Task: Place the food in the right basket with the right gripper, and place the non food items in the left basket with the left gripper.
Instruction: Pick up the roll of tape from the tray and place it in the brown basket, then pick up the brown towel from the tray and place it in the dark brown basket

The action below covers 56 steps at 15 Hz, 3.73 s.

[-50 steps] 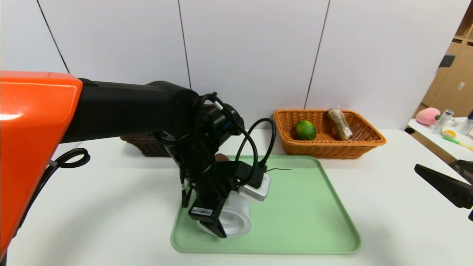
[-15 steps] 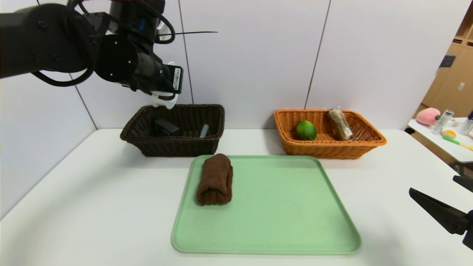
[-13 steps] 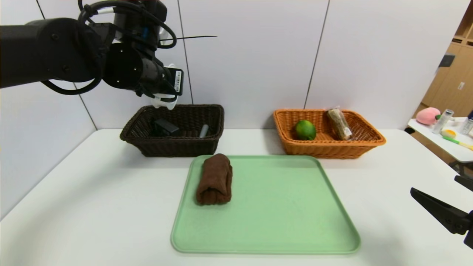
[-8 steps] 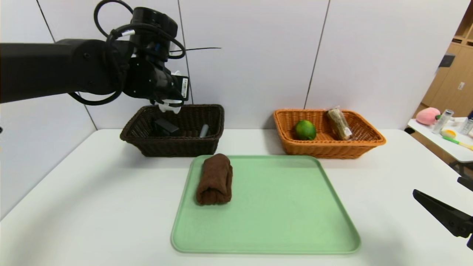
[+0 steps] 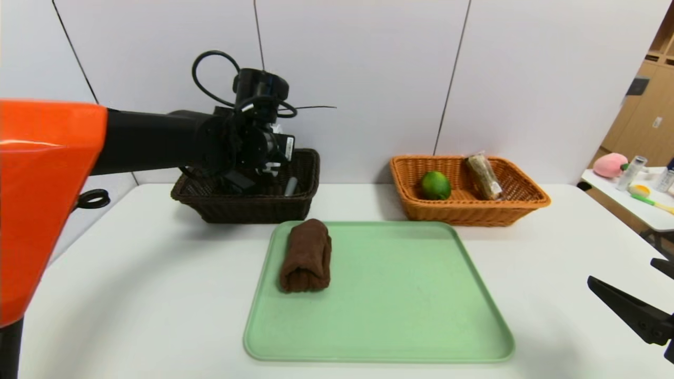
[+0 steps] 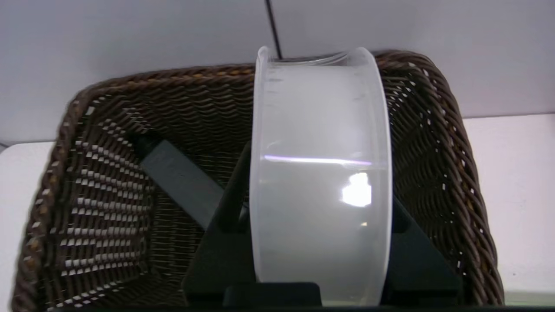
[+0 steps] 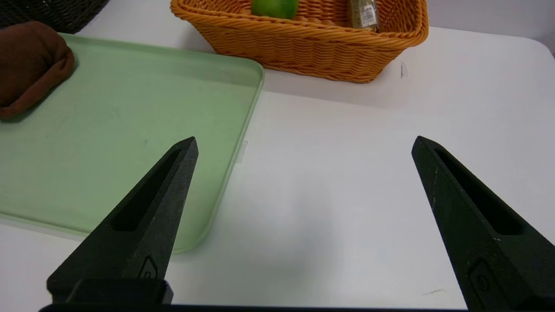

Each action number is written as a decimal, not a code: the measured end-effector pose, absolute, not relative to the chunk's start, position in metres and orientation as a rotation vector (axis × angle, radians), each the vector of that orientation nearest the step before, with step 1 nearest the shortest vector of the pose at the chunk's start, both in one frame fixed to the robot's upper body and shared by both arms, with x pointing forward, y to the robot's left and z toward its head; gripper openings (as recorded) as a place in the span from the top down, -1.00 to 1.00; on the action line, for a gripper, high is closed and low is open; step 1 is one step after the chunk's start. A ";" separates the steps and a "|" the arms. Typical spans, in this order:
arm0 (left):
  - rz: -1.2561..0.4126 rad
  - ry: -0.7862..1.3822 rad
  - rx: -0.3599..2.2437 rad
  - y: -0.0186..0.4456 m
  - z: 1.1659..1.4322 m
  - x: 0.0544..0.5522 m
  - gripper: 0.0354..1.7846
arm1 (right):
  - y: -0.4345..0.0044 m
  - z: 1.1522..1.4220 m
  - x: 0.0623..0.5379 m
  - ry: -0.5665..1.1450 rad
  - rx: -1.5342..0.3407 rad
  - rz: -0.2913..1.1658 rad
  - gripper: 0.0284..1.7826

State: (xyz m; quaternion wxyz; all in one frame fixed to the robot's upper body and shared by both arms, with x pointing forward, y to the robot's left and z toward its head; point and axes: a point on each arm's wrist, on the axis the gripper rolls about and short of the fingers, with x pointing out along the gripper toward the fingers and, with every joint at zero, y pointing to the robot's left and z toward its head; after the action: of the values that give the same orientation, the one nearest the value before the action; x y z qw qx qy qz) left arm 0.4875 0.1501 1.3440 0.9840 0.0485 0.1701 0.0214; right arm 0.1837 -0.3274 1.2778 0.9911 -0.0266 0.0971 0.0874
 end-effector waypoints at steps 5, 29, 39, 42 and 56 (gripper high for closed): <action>0.043 0.377 0.118 0.143 1.316 0.502 0.37 | -0.327 1.278 0.185 0.195 -0.057 0.178 -0.90; -0.077 0.559 0.051 0.148 1.397 0.370 -0.83 | -0.327 1.273 0.183 0.211 -0.101 0.181 -0.91; -0.047 0.728 -0.082 0.103 1.342 0.302 -0.88 | -0.328 1.271 0.178 0.201 -0.106 0.173 -0.91; -0.044 0.762 -0.040 0.098 1.328 0.301 -0.89 | -0.328 1.270 0.175 0.202 -0.110 0.175 -0.91; -0.034 0.805 0.013 0.063 1.277 0.323 -0.89 | -0.328 1.265 0.174 0.214 -0.119 0.177 -0.92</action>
State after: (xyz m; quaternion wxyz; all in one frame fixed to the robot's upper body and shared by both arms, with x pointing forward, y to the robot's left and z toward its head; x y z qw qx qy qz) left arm 0.3233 0.0631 1.2770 0.9200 0.0063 0.3915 -0.0166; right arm 0.1735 -0.3283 1.2653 0.9886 -0.0594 0.1068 0.0884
